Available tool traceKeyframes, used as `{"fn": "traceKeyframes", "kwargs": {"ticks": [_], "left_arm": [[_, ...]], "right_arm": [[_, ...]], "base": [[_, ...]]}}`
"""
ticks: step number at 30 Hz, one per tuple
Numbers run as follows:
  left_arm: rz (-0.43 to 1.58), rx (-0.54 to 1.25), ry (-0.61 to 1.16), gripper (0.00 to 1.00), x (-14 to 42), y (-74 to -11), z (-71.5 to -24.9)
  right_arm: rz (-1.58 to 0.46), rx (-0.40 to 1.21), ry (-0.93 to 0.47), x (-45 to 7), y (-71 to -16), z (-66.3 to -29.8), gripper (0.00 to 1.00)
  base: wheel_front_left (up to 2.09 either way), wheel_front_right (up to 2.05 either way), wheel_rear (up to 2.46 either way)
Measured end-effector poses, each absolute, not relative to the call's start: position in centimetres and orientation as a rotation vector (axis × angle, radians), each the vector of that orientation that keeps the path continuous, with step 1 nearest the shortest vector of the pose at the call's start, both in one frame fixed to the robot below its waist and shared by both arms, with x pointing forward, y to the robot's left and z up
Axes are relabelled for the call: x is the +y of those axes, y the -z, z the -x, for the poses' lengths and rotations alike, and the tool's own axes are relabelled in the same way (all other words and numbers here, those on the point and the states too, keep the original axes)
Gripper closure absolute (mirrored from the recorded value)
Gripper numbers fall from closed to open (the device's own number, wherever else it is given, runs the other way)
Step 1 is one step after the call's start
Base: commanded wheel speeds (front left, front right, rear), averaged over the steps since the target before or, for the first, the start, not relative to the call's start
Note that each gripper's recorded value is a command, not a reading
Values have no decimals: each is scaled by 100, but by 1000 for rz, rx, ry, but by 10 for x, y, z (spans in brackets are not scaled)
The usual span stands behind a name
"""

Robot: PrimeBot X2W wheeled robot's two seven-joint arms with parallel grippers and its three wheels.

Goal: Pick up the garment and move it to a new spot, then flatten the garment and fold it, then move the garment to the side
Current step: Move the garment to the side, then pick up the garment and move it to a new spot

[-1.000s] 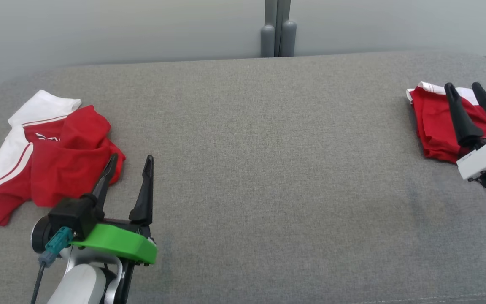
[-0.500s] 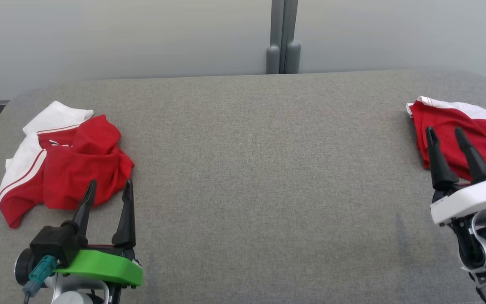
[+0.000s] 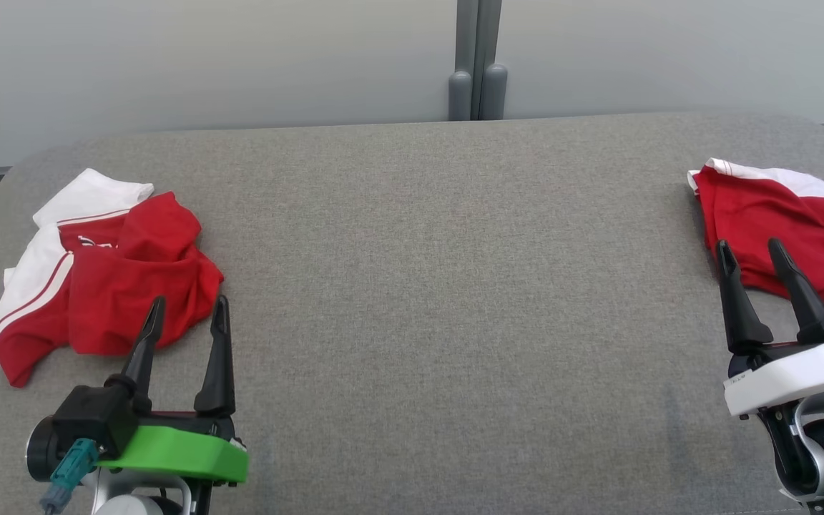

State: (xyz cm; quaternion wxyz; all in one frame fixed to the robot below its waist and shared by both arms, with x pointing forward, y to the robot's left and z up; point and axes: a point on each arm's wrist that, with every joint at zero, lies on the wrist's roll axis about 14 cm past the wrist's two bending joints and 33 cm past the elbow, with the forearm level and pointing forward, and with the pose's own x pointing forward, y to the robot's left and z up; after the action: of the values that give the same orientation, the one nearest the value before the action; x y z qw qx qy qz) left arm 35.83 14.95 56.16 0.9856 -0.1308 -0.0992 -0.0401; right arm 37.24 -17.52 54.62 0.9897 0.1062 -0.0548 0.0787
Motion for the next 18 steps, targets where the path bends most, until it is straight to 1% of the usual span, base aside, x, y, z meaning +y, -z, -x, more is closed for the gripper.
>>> {"fn": "traceKeyframes", "kwargs": {"ticks": [18], "left_arm": [[257,-217,83,0,146,-566,-358]], "right_arm": [[-214,-108,-142,-173,-542,-358,0]], "base": [[0,0,0]]}}
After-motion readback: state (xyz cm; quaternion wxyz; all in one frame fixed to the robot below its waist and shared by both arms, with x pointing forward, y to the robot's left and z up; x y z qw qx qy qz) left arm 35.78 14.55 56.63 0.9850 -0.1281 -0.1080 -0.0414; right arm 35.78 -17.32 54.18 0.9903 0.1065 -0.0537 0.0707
